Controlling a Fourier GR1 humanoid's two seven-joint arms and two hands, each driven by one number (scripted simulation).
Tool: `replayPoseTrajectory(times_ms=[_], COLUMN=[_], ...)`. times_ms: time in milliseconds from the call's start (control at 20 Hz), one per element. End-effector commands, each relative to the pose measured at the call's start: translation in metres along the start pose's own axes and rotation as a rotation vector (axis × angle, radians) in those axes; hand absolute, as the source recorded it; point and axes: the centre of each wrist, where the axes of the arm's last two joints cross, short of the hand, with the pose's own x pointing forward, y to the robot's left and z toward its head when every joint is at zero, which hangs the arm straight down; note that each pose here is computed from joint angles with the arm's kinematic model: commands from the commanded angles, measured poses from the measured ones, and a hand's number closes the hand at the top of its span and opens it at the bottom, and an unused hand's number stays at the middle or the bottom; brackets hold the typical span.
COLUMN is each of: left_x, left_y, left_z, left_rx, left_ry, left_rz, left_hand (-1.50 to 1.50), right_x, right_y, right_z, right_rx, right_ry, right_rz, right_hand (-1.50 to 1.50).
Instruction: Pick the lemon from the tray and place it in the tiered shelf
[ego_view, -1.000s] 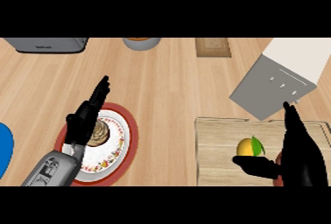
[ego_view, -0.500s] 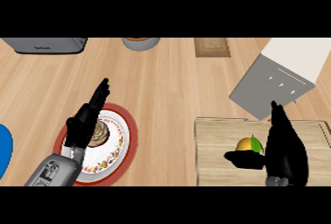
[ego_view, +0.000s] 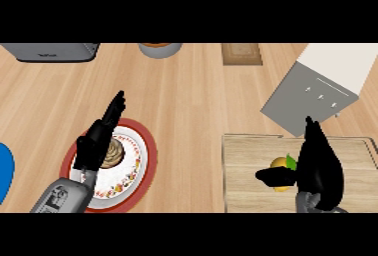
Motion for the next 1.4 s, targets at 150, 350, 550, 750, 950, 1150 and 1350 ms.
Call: replayPoseTrajectory(times_ms=[150, 350, 550, 750, 950, 1150, 1350], left_x=[-0.012, 0.011, 0.000, -0.006, 0.006, 0.006, -0.005], left_y=[0.009, 0.022, 0.003, 0.022, 0.004, 0.001, 0.012], left_z=[-0.001, -0.011, -0.008, -0.005, -0.021, 0.001, 0.013], left_rx=[0.016, 0.019, 0.013, 0.006, 0.000, 0.000, 0.023], left_ry=[-0.007, 0.005, -0.007, -0.005, -0.003, -0.002, -0.001], left_rz=[0.003, 0.030, 0.012, 0.004, 0.007, -0.002, 0.002], left_hand=[0.00, 0.00, 0.00, 0.00, 0.00, 0.00, 0.00], right_x=[-0.004, -0.002, -0.012, -0.014, -0.020, -0.021, -0.028], right_y=[0.017, 0.020, 0.017, 0.034, 0.047, 0.044, 0.053], right_z=[0.003, 0.015, -0.015, -0.003, -0.020, -0.006, -0.015], right_rx=[0.027, 0.027, 0.051, 0.049, 0.067, 0.131, 0.093], right_ry=[0.173, 0.187, 0.172, 0.166, 0.167, 0.157, 0.107], right_rz=[0.041, 0.055, 0.031, 0.033, 0.048, 0.139, 0.171], right_hand=[-1.50, -1.50, -1.50, -1.50, -1.50, 1.50, 1.50])
